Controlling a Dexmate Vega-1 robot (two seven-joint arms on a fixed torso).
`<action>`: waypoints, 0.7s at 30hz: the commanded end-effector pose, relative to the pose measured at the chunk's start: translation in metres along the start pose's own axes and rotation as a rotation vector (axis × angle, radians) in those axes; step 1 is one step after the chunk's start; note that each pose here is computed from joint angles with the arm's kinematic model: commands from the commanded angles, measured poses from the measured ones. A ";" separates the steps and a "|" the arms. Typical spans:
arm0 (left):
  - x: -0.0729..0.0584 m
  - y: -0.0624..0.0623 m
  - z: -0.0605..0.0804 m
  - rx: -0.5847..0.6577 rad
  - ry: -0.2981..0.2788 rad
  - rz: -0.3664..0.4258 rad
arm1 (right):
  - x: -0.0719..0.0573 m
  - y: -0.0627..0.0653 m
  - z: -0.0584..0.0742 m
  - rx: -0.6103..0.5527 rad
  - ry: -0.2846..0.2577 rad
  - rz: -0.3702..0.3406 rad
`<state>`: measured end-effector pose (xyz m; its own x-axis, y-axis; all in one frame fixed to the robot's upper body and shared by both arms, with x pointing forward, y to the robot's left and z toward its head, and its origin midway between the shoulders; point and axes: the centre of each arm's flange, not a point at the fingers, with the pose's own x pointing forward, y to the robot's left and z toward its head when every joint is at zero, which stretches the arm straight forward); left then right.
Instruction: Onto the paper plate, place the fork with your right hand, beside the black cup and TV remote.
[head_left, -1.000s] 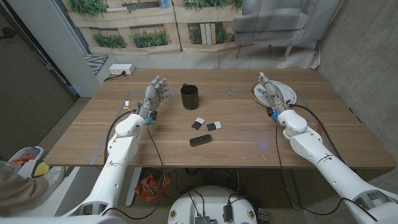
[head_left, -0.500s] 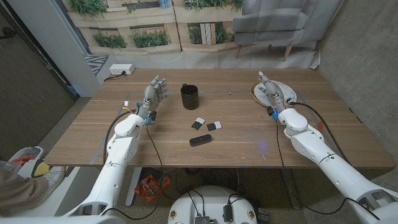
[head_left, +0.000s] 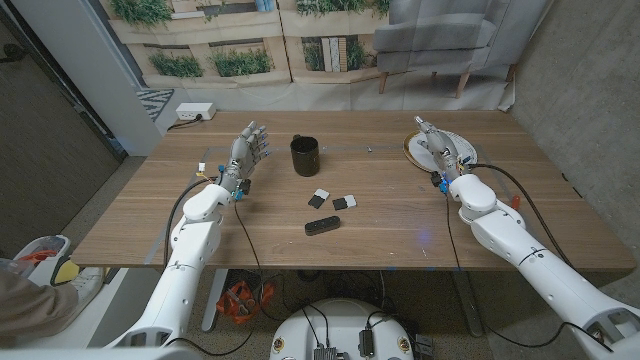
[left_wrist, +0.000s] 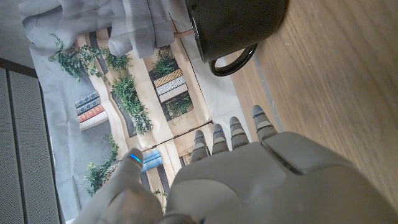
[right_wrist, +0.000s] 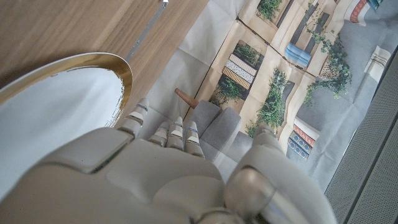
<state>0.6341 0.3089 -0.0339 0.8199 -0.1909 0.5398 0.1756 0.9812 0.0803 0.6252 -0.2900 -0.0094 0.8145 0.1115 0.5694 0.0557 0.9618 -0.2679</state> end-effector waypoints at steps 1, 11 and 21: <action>-0.004 -0.001 0.003 0.020 -0.004 0.009 | -0.005 -0.002 0.005 -0.051 0.000 -0.011; -0.006 -0.002 0.003 0.024 0.000 0.014 | -0.009 -0.006 0.014 -0.086 -0.017 -0.023; -0.003 -0.006 0.000 0.027 0.006 0.005 | -0.015 -0.008 0.023 -0.132 -0.023 -0.020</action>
<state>0.6282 0.3073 -0.0343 0.8199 -0.1817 0.5429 0.1553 0.9833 0.0946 0.6092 -0.2924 -0.0029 0.8059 0.0953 0.5844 0.1221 0.9390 -0.3215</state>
